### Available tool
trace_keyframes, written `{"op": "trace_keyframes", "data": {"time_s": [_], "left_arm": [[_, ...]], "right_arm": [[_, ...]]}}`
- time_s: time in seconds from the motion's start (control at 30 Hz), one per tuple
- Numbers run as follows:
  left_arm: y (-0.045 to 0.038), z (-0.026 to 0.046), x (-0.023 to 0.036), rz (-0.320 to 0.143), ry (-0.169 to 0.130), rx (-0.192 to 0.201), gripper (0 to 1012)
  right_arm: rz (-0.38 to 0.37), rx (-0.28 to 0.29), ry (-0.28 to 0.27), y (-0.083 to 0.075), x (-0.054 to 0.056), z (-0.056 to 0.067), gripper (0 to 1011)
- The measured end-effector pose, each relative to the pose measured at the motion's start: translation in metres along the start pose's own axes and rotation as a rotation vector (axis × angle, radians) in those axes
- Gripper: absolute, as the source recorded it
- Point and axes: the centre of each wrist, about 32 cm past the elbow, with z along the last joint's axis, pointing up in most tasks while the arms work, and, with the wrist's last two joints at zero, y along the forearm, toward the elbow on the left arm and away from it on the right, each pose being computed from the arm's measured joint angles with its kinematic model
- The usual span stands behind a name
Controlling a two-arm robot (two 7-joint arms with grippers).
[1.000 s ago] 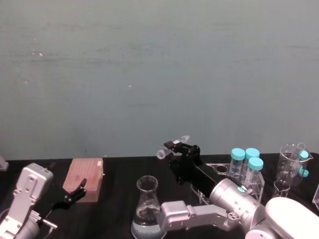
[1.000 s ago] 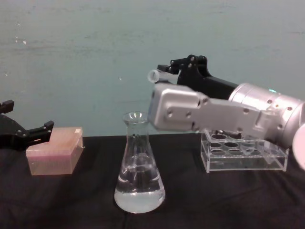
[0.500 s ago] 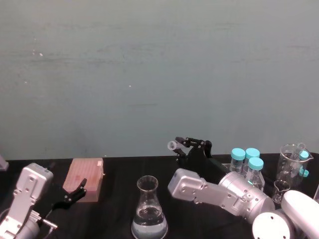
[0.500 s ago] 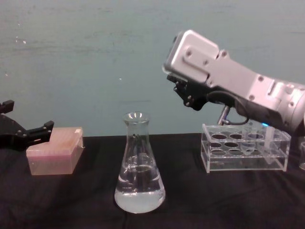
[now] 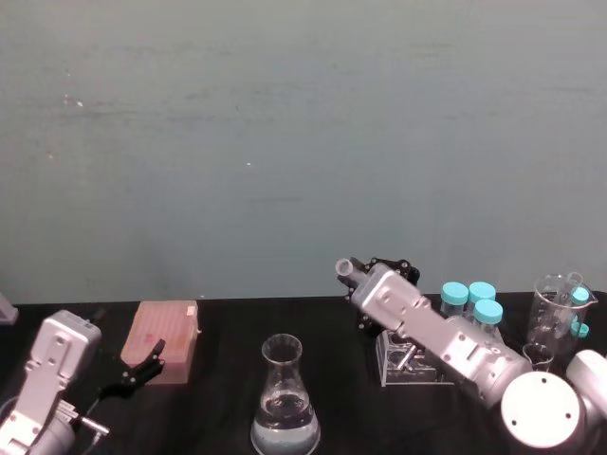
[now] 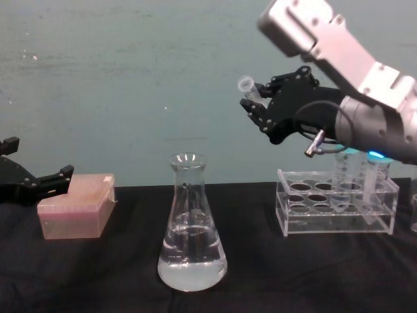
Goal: Pour the liquid from the test tube into the beaker using one hand.
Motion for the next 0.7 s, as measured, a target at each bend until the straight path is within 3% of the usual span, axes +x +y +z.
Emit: {"op": "trace_keyframes", "data": {"time_s": [0.17, 0.7], "left_arm": [[0.0, 0.0, 0.0, 0.0, 0.0, 0.0, 1000], [0.0, 0.0, 0.0, 0.0, 0.0, 0.0, 1000]], "right_arm": [[0.018, -0.037, 0.099, -0.002, 0.007, 0.0, 209], [0.055, -0.169, 0.245, -0.003, 0.021, 0.0, 209]]}}
